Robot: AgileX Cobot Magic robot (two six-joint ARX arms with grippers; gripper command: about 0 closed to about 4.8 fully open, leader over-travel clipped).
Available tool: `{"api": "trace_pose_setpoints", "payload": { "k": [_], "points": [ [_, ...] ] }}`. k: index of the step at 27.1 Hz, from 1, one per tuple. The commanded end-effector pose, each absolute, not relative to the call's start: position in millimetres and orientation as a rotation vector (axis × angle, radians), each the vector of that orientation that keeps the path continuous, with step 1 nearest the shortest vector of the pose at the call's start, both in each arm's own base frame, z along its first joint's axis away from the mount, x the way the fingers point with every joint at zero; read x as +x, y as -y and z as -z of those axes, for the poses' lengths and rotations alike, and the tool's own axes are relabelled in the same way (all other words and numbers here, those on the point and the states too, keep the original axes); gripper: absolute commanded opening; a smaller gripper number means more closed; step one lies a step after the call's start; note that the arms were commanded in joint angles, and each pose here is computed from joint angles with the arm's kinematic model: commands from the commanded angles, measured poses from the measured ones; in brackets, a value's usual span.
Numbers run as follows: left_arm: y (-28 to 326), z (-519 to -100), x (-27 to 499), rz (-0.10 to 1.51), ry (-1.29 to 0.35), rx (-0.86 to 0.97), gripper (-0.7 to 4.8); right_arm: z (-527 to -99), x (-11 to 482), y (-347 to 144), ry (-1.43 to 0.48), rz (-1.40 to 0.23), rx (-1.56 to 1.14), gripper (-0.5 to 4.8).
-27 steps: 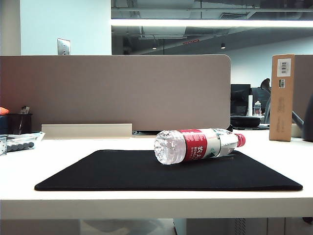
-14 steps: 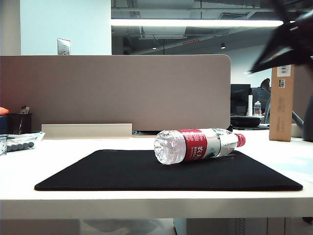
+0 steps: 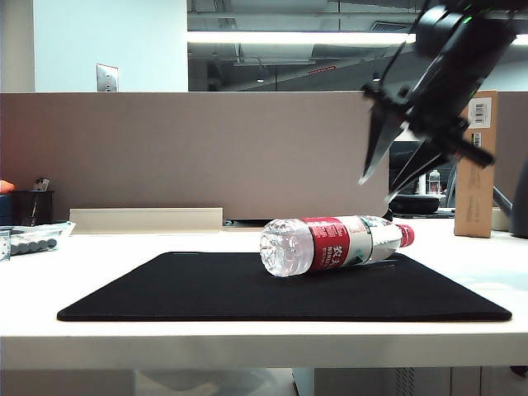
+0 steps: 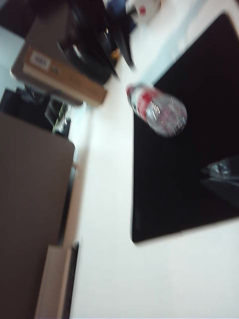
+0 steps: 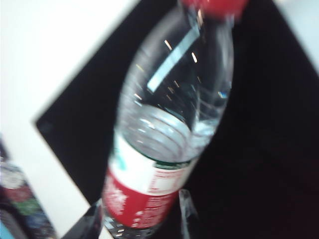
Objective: Stand the plastic bottle up on the black mouse pad.
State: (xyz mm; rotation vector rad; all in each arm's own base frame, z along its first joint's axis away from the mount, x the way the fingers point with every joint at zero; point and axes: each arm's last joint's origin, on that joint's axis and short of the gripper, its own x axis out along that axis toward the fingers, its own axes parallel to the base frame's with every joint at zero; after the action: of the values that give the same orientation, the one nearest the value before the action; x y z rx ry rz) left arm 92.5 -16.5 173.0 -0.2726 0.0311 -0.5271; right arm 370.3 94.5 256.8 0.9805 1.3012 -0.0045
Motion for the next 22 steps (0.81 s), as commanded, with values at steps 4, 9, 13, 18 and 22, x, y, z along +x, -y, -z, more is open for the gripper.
{"api": "trace_pose_setpoints", "payload": {
  "k": [4,9,13,18,22],
  "points": [
    [26.0,-174.8,89.2,0.678,-0.040,-0.241,-0.05,-244.7,384.9,-116.8,-1.383,0.092,0.912,2.03],
    [27.3,-163.5,89.0,0.719,-0.138,-0.261,-0.05,-251.4,389.9,-116.5,-1.295,0.235,0.970,2.41],
    [29.0,-160.9,87.8,0.797,-0.163,-0.276,-0.05,-243.2,391.4,-123.1,-1.315,0.281,1.014,2.68],
    [30.1,-161.4,86.6,0.852,-0.178,-0.299,-0.05,-242.4,392.5,-132.5,-1.269,0.300,1.014,2.86],
    [30.1,-161.4,86.6,0.851,-0.178,-0.300,-0.05,-241.7,394.7,-132.5,-1.233,0.342,1.041,2.88]
  ]
}}
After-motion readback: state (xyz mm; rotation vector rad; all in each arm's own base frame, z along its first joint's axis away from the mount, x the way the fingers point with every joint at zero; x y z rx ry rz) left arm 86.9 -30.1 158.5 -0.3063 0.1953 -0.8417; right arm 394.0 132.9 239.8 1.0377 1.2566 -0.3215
